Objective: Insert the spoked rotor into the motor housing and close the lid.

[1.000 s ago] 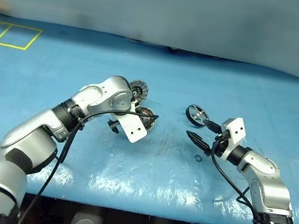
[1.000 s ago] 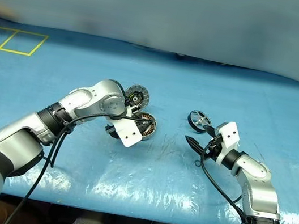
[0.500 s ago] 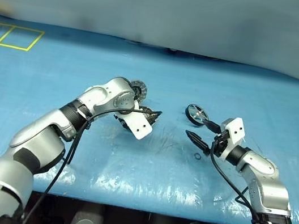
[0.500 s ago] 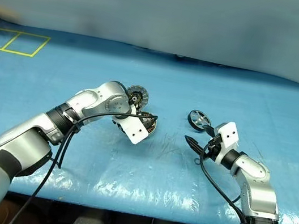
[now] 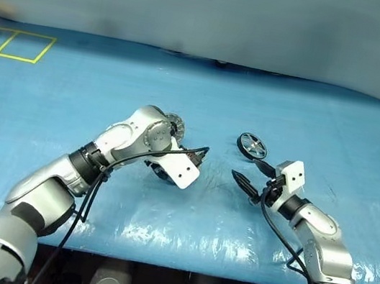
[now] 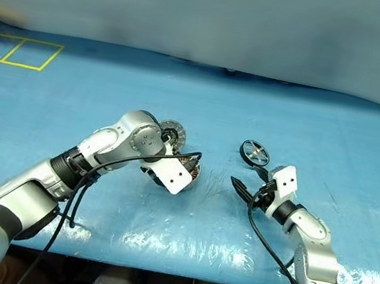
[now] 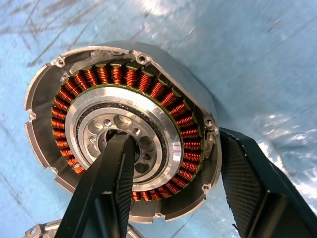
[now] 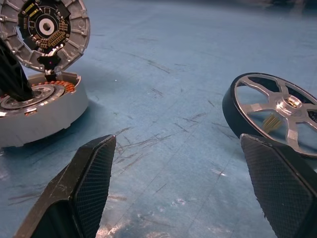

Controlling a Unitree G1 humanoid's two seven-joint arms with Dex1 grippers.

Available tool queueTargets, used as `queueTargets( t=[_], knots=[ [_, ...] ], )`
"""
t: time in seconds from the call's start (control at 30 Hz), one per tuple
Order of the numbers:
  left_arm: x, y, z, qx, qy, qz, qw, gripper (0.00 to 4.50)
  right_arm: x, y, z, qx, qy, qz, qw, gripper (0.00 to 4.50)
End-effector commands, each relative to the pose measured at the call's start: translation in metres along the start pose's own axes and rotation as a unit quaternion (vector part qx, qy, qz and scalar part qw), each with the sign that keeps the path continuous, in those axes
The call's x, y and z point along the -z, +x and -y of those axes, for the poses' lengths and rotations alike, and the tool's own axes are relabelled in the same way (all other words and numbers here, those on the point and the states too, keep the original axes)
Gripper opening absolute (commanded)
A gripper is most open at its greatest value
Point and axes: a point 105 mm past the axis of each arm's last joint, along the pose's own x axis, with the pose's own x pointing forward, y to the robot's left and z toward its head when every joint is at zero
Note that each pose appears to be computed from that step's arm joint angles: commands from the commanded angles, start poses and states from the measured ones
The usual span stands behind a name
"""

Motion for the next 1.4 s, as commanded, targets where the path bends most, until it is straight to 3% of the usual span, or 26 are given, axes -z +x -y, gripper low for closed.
queueTargets(
  t=[0.03,0.5,0.7,1.1,1.23,1.4],
  knots=[
    [-0.018,-0.010,-0.010,-0.023,0.044,0.014,0.999,2.27,-0.010,-0.002,0.001,0.008,-0.013,0.024,1.000,4.22],
    [-0.022,0.000,-0.007,-0.028,0.185,-0.024,0.982,2.27,-0.013,-0.008,0.008,0.027,-0.019,0.030,0.999,4.22],
    [-0.026,-0.006,-0.010,-0.052,0.179,-0.012,0.982,4.16,-0.013,-0.004,0.007,0.025,-0.013,0.035,0.999,4.22],
    [-0.031,-0.030,0.012,-0.056,0.202,0.011,0.978,4.16,-0.013,0.001,0.007,0.018,-0.003,0.039,0.999,4.22],
    [-0.038,-0.038,0.024,-0.085,0.149,0.077,0.982,4.16,-0.008,-0.007,0.008,0.028,-0.003,0.030,0.999,4.22],
    [-0.040,-0.044,0.046,-0.112,-0.028,0.207,0.972,4.16,0.002,-0.023,0.001,0.029,-0.014,-0.001,0.999,4.22]
  ],
)
